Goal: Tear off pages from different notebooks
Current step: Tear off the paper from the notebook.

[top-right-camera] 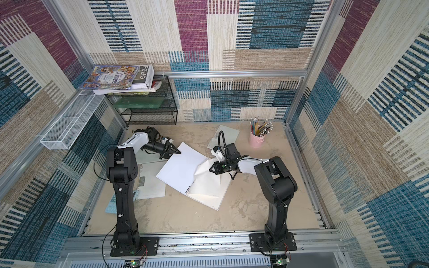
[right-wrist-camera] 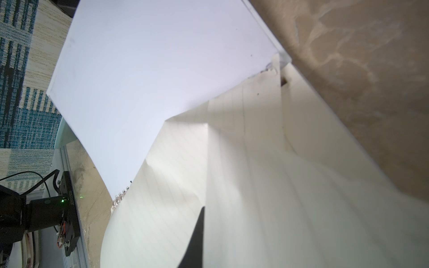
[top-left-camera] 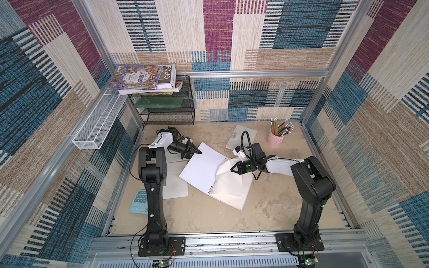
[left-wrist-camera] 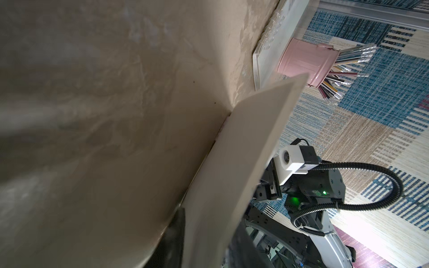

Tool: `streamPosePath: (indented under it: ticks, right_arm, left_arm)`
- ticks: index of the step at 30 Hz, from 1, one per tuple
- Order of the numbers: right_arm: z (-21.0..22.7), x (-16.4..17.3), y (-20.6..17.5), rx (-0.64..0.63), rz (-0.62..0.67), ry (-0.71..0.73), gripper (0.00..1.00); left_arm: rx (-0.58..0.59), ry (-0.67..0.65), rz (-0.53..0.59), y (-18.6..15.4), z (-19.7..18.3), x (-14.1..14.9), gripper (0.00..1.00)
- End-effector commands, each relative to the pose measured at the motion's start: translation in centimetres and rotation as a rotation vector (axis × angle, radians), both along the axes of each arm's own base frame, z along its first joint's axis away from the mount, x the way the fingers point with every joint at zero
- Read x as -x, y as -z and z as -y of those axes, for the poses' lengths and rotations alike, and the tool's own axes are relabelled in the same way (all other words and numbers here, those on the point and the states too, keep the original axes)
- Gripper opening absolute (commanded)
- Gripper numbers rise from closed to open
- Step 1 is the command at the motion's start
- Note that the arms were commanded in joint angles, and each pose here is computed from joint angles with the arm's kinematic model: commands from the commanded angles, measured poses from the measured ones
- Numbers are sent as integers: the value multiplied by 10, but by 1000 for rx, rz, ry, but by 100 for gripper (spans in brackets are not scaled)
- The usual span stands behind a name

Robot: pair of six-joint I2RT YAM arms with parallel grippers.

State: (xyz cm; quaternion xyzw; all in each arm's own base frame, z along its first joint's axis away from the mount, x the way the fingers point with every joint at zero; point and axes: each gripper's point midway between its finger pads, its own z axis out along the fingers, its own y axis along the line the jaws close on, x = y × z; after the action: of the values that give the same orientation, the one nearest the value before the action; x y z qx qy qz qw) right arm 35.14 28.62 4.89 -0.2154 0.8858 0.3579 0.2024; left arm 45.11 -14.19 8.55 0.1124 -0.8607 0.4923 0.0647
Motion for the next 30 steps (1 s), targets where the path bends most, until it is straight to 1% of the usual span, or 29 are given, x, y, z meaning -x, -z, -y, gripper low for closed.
streamPosePath:
  ticks: [1, 2, 3, 4, 5, 6, 8, 9, 13, 17, 20, 23, 25, 28, 30]
  right_arm:
    - [-2, -3, -8, -3, 21, -11, 12]
    - [-1, -3, -10, -3, 21, -10, 12]
    - [-1, -4, -13, -5, 22, -8, 16]
    - [-1, -4, -17, -11, 22, -7, 22]
    - [-1, -5, -20, -18, 20, -3, 28]
    - [-2, -5, -25, -30, 16, -2, 32]
    - [-4, -5, -34, -64, 6, -6, 42]
    - [-6, -6, -40, -84, 3, -7, 45]
    - [-15, -7, -56, -150, -19, -23, 51]
    - [-20, -12, -64, -169, -35, -19, 55]
    - [-25, -17, -60, -151, -64, -20, 54]
    - [-31, -19, -50, -99, -75, -29, 48]
    - [-34, -19, -43, -52, -77, -32, 40]
    - [-41, -17, -39, 5, -60, -44, 25]
    - [-44, -18, -37, 83, -27, -46, 17]
  left_arm:
    - [-51, -9, 12, -3, -5, 0, 20]
    - [-69, -10, 13, -3, -6, 1, 13]
    - [-82, -10, 17, -4, -8, 2, 11]
    - [-99, -12, 15, -4, -9, 4, 8]
    - [-112, -13, 13, -4, -10, 7, 2]
    - [-127, -15, 16, -6, -12, 9, 0]
    - [-158, -15, 20, -10, -15, 16, 0]
    - [-175, -18, 25, -12, -16, 20, 0]
    - [-230, -48, 42, -22, -23, 37, 0]
    - [-287, -101, 57, -26, -31, 50, 0]
    - [-298, -132, 59, -29, -33, 52, 0]
    - [-321, -161, 70, -34, -36, 53, 0]
    - [-329, -184, 73, -35, -38, 55, 0]
    - [-328, -220, 65, -37, -39, 57, 0]
    - [-332, -243, 71, -40, -40, 57, 0]
